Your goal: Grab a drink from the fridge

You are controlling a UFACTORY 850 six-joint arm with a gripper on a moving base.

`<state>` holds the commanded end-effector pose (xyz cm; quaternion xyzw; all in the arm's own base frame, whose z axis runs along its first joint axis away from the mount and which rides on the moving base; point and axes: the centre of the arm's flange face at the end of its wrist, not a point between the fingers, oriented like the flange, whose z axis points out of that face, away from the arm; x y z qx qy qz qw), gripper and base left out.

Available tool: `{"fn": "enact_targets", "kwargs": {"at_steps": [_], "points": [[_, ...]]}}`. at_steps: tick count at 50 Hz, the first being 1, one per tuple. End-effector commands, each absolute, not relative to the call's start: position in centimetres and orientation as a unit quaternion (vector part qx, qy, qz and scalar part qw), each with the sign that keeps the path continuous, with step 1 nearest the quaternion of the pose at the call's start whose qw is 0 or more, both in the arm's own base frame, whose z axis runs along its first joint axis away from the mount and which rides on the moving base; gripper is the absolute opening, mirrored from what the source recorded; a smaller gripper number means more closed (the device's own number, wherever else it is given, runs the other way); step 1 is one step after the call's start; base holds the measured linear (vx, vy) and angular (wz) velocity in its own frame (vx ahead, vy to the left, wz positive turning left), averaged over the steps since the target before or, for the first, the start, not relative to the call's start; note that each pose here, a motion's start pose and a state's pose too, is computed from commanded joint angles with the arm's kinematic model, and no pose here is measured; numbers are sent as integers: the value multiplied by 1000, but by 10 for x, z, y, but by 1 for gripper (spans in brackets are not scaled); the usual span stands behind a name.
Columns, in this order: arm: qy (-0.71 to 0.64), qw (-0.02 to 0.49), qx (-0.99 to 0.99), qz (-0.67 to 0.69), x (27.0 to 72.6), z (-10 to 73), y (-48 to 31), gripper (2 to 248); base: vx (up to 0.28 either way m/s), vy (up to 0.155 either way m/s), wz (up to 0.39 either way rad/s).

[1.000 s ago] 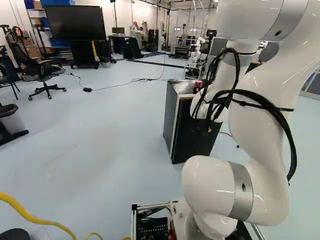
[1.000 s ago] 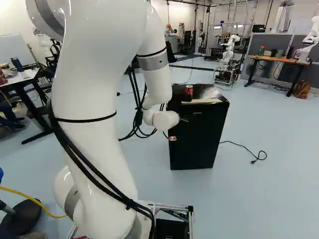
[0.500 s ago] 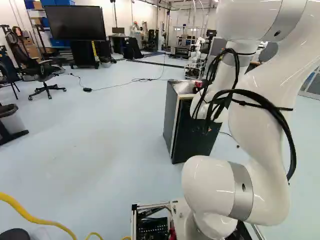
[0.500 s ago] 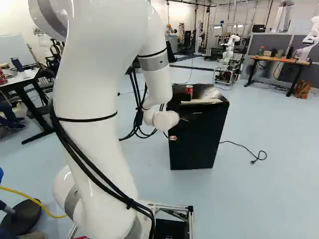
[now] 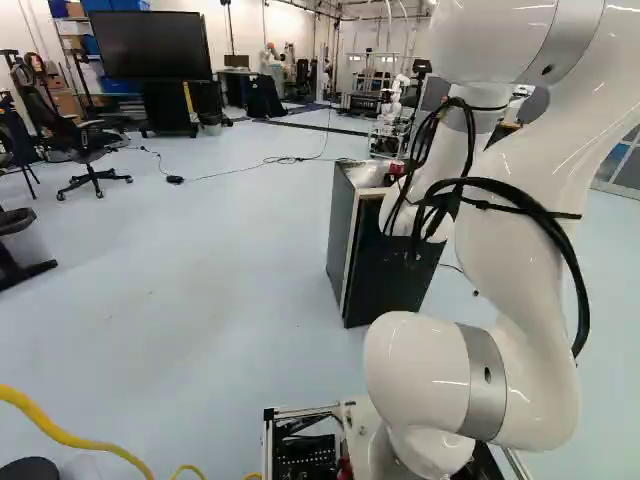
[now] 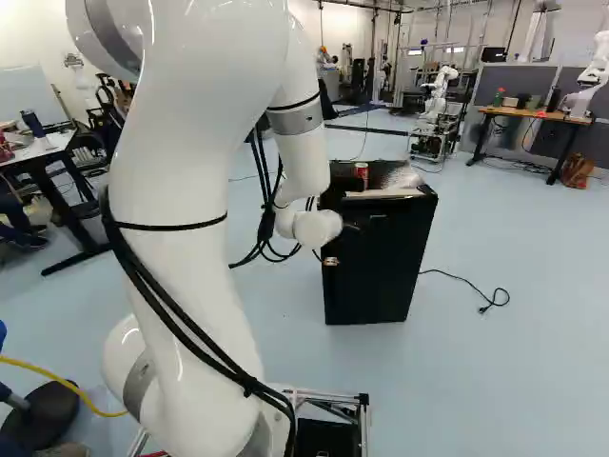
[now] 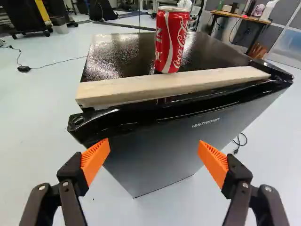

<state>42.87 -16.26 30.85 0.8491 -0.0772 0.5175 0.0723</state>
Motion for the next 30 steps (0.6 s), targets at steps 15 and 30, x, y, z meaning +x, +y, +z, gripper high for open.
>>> {"fn": "enact_targets", "kwargs": {"at_steps": [15,30], "points": [[-75,72,848,519,436,308,-163,247,0,0,0],[-73,71,847,521,444,307,-164,247,0,0,0]]}}
